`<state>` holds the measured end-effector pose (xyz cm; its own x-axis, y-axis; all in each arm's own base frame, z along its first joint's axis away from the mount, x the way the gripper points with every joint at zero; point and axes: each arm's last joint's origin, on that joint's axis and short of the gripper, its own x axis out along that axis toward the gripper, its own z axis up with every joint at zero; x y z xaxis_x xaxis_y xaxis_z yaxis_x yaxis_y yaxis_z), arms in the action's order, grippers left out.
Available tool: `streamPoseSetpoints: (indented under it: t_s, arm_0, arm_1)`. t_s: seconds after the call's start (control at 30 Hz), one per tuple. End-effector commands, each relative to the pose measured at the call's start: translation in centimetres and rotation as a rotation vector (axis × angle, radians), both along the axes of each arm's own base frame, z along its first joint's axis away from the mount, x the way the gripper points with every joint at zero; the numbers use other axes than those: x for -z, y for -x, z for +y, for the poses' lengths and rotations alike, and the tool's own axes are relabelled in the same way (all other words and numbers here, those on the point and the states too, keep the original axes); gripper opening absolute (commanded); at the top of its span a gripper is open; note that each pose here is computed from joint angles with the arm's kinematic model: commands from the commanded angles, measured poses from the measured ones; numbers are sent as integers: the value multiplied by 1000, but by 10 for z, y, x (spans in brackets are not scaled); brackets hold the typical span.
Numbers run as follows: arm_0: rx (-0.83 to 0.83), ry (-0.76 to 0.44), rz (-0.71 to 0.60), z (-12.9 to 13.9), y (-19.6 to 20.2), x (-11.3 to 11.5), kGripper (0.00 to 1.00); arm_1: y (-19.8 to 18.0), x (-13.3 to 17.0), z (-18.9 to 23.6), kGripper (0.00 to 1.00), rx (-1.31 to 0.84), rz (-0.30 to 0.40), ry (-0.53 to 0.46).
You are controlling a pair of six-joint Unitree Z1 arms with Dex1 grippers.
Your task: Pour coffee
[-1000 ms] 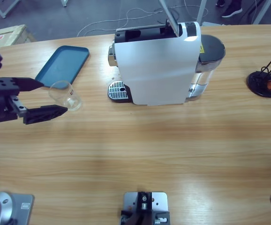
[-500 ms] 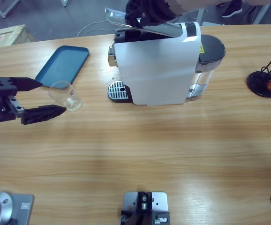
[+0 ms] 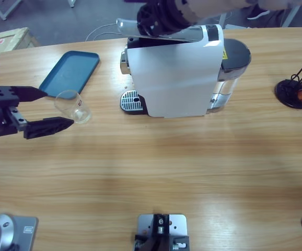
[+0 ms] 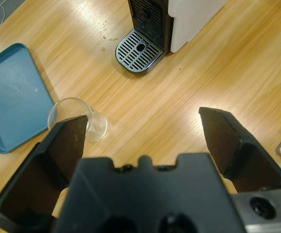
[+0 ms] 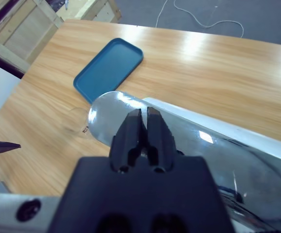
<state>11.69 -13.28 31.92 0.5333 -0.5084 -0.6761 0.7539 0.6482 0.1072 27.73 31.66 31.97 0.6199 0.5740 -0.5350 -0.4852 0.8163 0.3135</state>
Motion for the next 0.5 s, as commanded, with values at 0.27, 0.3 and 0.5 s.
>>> streamPoseSetpoints:
  t_s: [0.27,0.3,0.5]
  arm_0:
    - [-14,-17,26,0,-1,8,989]
    - [-16,-16,27,0,-1,8,987]
    - [-54,-27,18,4,0,10,987]
  arm_1:
    - [5,125,18,0,-61,277,309]
    - [5,124,18,0,-62,276,307]
    - [15,54,6,141,-144,91,242]
